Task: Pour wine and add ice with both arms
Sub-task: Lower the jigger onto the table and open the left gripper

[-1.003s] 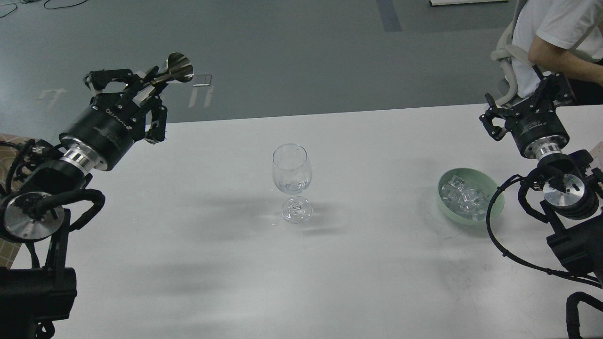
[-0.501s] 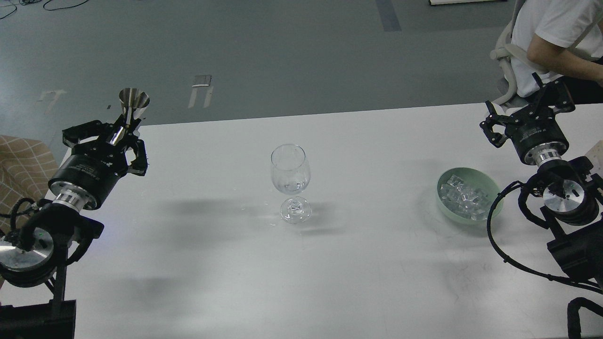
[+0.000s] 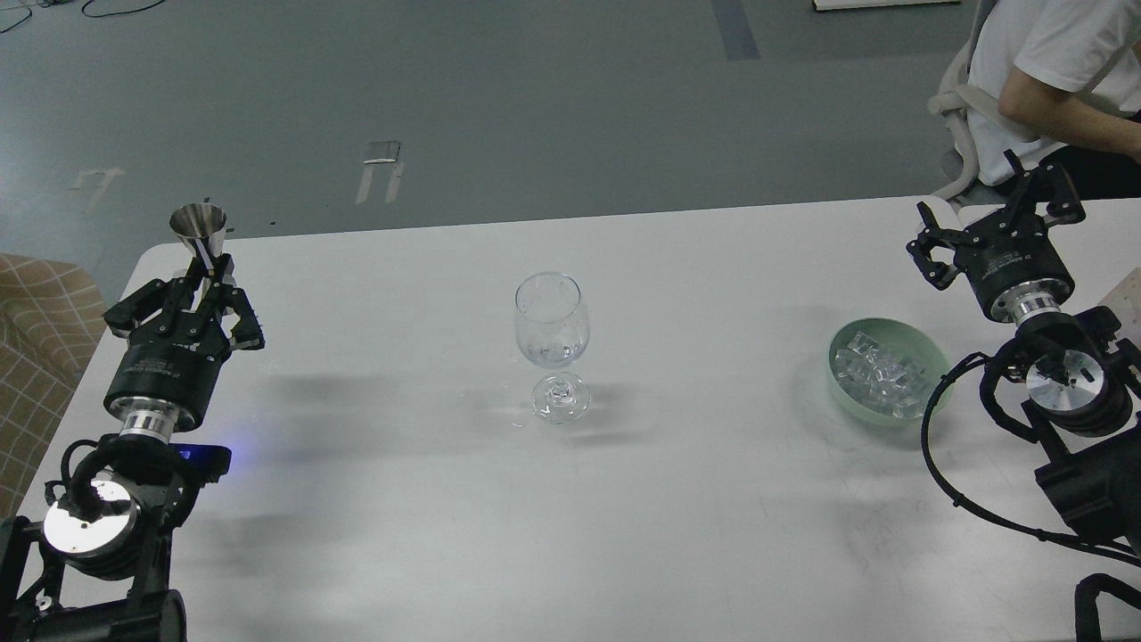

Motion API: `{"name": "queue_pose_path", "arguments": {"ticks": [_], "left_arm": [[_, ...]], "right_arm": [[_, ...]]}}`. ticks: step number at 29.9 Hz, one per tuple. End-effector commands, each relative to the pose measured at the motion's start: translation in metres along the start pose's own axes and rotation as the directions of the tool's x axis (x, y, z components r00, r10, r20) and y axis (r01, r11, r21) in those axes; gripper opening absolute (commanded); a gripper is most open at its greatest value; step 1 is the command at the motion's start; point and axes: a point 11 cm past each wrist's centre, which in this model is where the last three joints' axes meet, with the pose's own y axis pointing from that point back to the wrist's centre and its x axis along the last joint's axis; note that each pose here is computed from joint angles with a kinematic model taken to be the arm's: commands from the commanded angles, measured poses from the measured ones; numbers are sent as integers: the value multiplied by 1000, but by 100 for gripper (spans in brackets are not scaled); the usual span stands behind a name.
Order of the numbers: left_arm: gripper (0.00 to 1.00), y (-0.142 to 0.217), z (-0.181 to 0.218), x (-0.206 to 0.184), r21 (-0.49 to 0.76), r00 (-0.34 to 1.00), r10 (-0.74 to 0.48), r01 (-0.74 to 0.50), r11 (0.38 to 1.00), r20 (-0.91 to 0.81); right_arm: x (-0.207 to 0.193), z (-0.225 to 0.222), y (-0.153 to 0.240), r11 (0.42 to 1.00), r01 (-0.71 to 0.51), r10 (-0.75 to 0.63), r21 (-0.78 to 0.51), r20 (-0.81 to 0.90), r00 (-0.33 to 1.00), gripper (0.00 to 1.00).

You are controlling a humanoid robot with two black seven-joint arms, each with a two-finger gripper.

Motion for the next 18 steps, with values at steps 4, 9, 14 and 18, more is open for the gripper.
{"name": "queue_pose_path", "arguments": {"ticks": [4,9,14,18], "left_arm": [[21,11,4,21,-25,999,-31,31,999,8],[21,17,3,50,-30,998,54,-55,998,-7],[21,20,3,62,-36,995,95,-95,995,-12],[21,16,3,70,-58,990,139,-140,988,-23]], "right_arm": [[4,3,3,1000,-9,9,-7,-3,1000,100],[2,4,2,1000,-6,6,-7,-1,1000,100],[3,6,2,1000,-10,10,-9,1,1000,100],[3,6,2,1000,-10,10,-9,1,1000,100]]}}
